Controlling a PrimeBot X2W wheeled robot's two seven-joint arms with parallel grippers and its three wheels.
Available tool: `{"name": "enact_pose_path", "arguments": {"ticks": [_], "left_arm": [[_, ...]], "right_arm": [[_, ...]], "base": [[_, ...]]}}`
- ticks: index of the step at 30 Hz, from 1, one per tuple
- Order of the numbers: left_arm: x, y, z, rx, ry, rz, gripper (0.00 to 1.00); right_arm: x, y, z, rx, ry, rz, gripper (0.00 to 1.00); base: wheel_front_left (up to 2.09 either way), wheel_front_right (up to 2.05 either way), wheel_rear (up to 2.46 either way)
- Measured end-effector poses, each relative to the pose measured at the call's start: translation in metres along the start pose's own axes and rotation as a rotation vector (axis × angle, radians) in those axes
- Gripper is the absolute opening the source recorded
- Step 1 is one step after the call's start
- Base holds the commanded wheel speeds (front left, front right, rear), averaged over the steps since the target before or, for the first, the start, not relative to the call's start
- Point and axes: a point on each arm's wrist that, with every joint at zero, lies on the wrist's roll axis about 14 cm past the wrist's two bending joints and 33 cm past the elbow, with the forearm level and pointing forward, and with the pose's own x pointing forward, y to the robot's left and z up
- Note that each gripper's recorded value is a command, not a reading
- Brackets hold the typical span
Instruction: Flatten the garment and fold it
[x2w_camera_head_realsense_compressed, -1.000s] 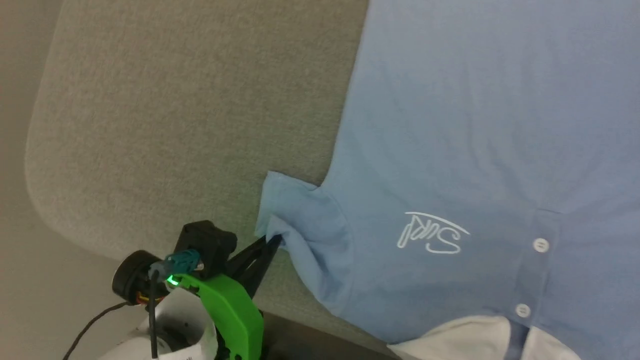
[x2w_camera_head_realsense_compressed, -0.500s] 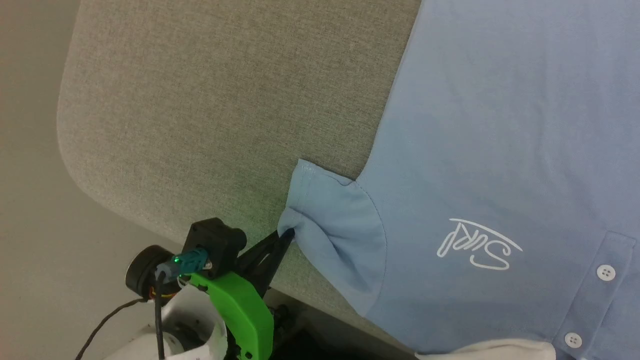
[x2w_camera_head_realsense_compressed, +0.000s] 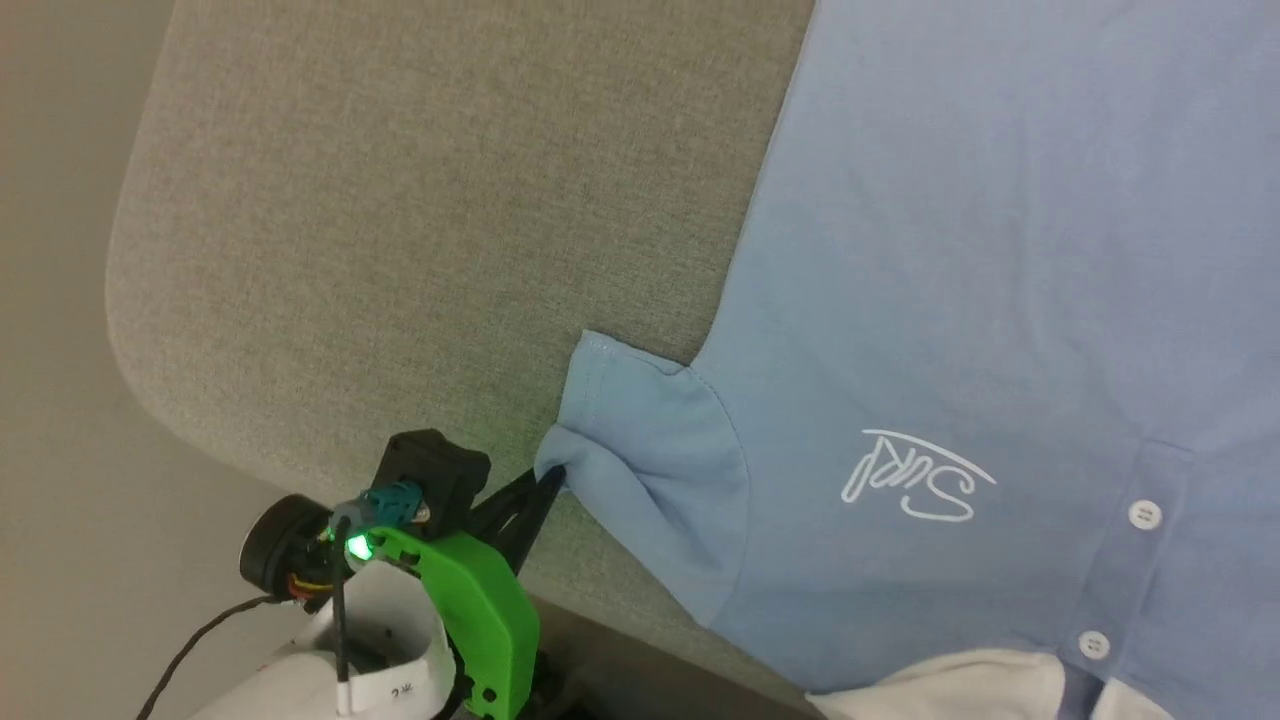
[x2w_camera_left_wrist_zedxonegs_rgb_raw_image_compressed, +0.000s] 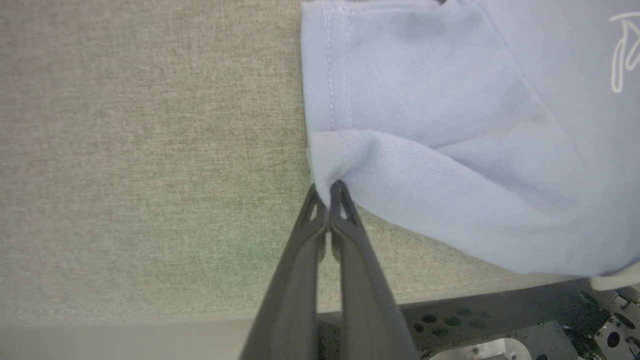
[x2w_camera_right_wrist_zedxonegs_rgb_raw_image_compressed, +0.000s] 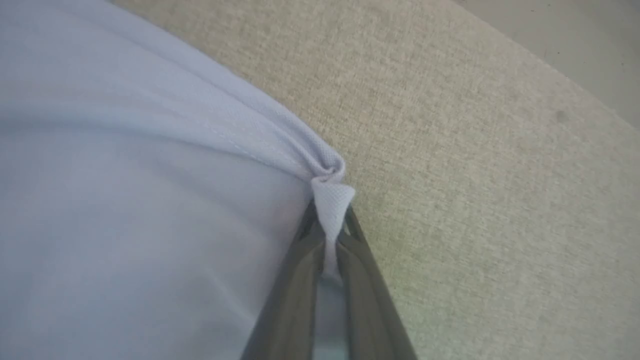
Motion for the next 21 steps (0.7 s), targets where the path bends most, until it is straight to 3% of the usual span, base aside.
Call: {"name": "enact_pose_path", "arguments": {"ticks": [10,21], "left_arm": [[-0.017,-0.011,0.01,0.023,-0.046,-0.02,0.0],[-0.025,-0.031,0.024,0.031,-0.109,-0.072,0.0]], "right_arm": [[-0.056,-0.013,-0.08,-0.048,0.054,-0.005,0.0],[-0.134,-0.048,-0.219,0.048,0.224,-0.07,0.0]], "base": [[0.0,0.0,0.0],[0.0,0.0,0.0]]}}
